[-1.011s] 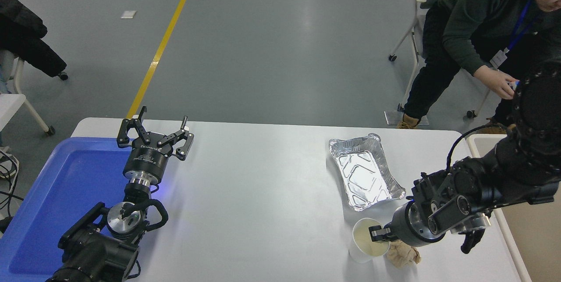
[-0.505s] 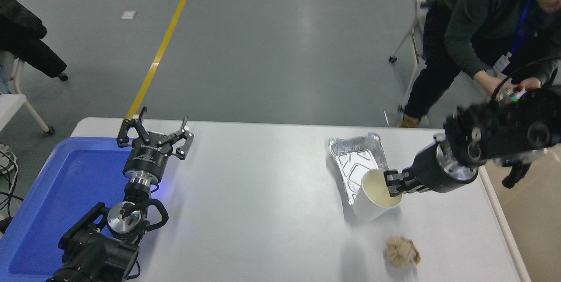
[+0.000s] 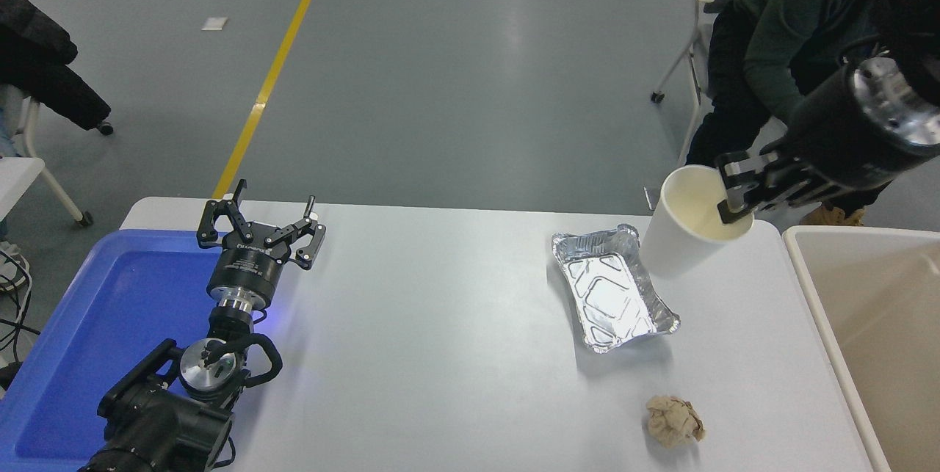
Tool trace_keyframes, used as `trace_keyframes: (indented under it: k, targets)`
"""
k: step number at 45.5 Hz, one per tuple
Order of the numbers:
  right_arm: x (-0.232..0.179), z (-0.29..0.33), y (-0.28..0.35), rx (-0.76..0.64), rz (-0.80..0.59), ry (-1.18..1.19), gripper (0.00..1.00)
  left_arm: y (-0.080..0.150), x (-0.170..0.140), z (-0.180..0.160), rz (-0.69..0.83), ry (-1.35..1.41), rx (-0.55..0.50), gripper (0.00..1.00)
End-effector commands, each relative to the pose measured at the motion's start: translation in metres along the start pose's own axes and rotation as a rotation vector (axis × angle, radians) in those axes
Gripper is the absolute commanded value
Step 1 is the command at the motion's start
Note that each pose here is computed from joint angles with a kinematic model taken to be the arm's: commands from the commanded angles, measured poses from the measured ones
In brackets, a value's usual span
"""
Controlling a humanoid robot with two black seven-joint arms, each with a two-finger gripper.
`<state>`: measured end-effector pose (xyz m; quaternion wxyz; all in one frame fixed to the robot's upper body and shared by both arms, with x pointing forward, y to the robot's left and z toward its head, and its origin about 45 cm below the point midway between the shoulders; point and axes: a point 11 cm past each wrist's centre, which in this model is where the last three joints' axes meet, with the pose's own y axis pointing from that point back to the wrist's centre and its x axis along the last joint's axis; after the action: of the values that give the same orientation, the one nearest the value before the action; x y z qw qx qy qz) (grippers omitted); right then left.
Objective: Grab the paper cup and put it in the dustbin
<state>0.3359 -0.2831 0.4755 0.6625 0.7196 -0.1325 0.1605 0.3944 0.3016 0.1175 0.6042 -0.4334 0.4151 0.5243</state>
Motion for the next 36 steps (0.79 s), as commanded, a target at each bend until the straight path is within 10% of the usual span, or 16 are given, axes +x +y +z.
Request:
trace_keyframes:
  k: [1, 17, 36]
  targets:
    - [0.043, 0.079, 0.047, -0.078, 0.253, -0.164, 0.00, 0.000, 0.000, 0.001, -0.001, 0.000, -0.002, 0.99]
    - [0.018, 0.329, -0.019, -0.250, 0.732, -0.709, 0.00, 0.000, 0.000, 0.000, -0.001, 0.000, -0.001, 0.99]
    - [-0.075, 0.386, -0.164, -0.308, 0.905, -1.183, 0.00, 0.000, 0.000, 0.000, -0.001, 0.000, -0.001, 0.99]
